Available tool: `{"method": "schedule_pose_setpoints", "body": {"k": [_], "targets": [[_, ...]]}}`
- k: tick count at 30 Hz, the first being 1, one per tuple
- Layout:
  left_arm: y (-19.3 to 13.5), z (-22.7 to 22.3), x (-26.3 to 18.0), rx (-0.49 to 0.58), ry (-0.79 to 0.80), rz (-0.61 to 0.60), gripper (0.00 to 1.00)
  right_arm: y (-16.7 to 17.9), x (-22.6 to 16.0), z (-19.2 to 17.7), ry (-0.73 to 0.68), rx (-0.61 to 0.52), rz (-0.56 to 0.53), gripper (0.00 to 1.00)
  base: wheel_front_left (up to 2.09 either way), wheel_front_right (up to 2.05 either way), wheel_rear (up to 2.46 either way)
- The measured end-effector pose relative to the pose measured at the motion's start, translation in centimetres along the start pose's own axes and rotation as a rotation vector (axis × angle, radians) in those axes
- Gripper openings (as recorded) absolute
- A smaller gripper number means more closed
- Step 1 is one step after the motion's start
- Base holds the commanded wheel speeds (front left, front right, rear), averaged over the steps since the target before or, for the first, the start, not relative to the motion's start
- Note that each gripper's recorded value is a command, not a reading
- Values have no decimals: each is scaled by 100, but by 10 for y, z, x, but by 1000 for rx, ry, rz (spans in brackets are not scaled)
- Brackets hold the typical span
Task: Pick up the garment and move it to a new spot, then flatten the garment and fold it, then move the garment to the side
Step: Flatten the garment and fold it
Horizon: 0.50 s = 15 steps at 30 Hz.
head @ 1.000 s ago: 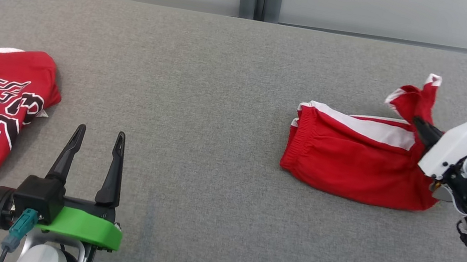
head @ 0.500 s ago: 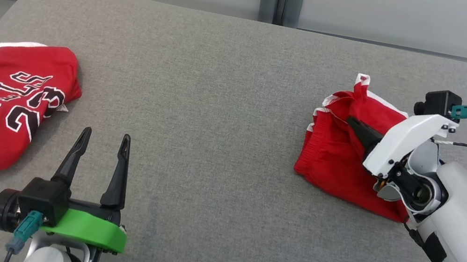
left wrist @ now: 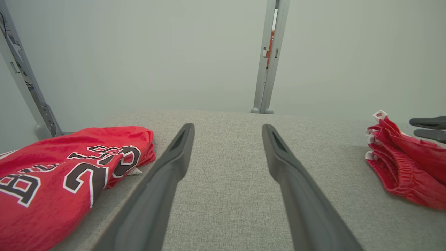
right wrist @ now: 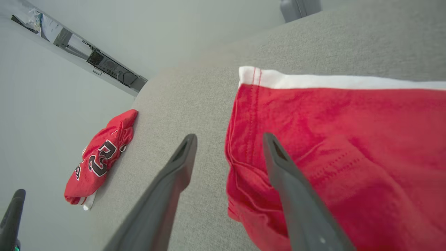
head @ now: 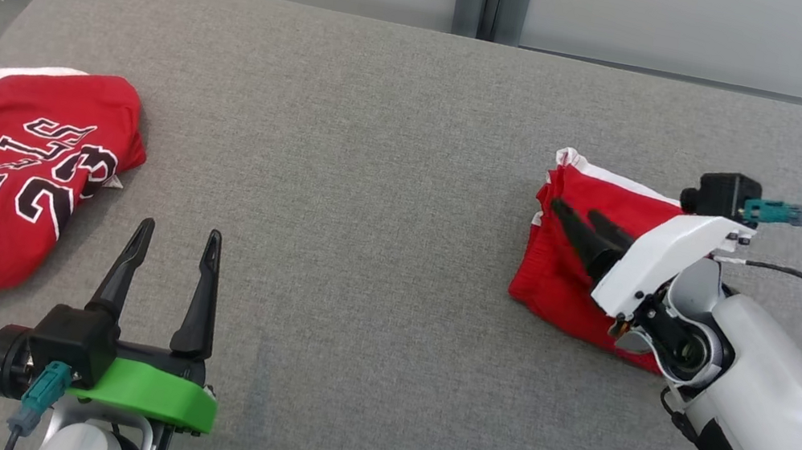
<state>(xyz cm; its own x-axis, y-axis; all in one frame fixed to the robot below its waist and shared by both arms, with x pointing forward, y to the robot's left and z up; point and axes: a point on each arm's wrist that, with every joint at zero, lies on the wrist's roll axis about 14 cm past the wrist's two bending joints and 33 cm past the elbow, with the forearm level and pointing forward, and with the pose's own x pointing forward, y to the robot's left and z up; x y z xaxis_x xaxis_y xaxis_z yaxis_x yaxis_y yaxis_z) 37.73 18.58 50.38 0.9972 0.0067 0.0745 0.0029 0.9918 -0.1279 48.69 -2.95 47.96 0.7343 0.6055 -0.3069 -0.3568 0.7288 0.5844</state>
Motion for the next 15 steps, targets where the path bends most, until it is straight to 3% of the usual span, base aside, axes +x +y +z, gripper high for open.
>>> {"method": "schedule_pose_setpoints", "body": {"k": [10,15], "targets": [[-6,3,4,6,-11,-21,100,-40,-43,76,-302,-77,-91,100,0,0,0],[-6,3,5,9,-11,-27,100,-81,-70,83,-367,-82,-199,100,0,0,0]]}}
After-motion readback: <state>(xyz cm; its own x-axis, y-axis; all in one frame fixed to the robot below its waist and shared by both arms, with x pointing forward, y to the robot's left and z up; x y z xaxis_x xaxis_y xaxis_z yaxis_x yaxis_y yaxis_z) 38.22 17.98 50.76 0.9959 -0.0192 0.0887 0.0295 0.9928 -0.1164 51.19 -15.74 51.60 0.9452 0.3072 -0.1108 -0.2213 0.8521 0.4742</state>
